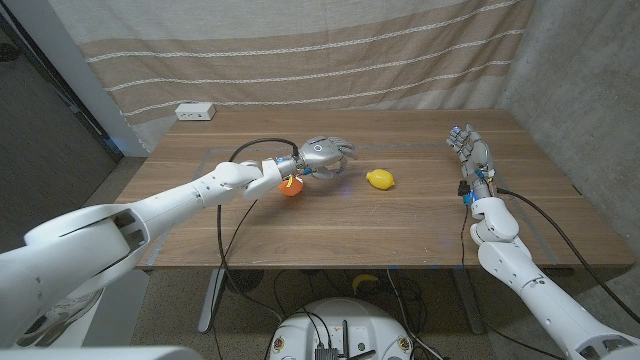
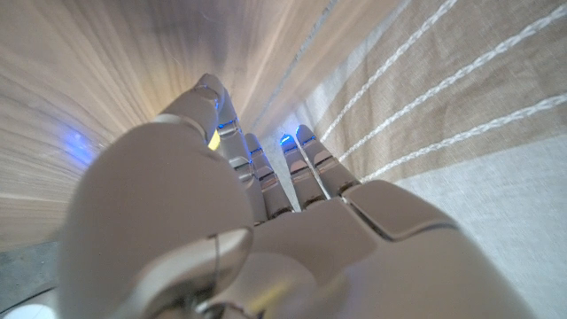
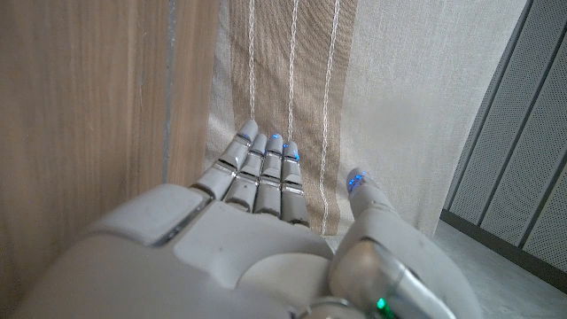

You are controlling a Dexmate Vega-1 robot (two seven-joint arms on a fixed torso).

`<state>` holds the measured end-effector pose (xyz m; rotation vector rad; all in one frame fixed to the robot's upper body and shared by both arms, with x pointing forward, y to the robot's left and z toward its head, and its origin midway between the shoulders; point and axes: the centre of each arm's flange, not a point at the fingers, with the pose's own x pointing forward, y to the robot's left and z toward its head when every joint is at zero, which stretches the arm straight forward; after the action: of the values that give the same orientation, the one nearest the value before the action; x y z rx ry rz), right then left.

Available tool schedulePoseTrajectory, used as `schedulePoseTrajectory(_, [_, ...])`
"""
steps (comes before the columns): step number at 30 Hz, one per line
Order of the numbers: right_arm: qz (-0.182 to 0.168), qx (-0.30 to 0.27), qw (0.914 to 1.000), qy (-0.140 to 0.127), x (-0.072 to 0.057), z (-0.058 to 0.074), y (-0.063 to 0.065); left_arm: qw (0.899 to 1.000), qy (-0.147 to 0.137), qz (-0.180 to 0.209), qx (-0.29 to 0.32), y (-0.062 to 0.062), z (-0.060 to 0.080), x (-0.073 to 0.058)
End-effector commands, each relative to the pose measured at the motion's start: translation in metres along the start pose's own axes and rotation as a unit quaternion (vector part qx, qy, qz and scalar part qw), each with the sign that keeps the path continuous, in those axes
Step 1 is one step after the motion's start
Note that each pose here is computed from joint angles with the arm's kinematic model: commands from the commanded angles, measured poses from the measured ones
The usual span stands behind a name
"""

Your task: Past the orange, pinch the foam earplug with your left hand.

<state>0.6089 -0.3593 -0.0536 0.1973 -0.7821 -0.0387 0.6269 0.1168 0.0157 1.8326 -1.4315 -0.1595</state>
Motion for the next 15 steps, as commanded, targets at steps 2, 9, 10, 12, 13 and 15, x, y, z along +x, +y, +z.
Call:
schedulePoseTrajectory(2, [0.001, 0.000, 1.0000, 0.002, -0.003, 0.001, -0.001, 0.999, 0.040, 0.025, -0.013, 0.014, 0.002, -0.001])
schedulePoseTrajectory(9, [0.002, -0.001, 1.0000, 0.001, -0.005, 0.002, 0.000, 0.992, 0.102, 0.039, -0.071, 0.019, -0.006, -0.006])
schedulePoseTrajectory(10, [0.002, -0.001, 1.0000, 0.001, -0.005, 0.002, 0.000, 0.990, 0.109, 0.043, -0.078, 0.019, -0.007, -0.007])
schedulePoseTrajectory(12, [0.003, -0.002, 1.0000, 0.001, -0.005, 0.002, 0.000, 0.987, 0.124, 0.046, -0.091, 0.020, -0.010, -0.009])
schedulePoseTrajectory(13, [0.004, -0.002, 1.0000, 0.001, -0.005, 0.002, 0.000, 0.986, 0.127, 0.047, -0.094, 0.020, -0.011, -0.010])
schedulePoseTrajectory(15, [0.005, -0.001, 1.0000, 0.001, -0.005, 0.003, 0.001, 0.984, 0.135, 0.052, -0.102, 0.021, -0.012, -0.012])
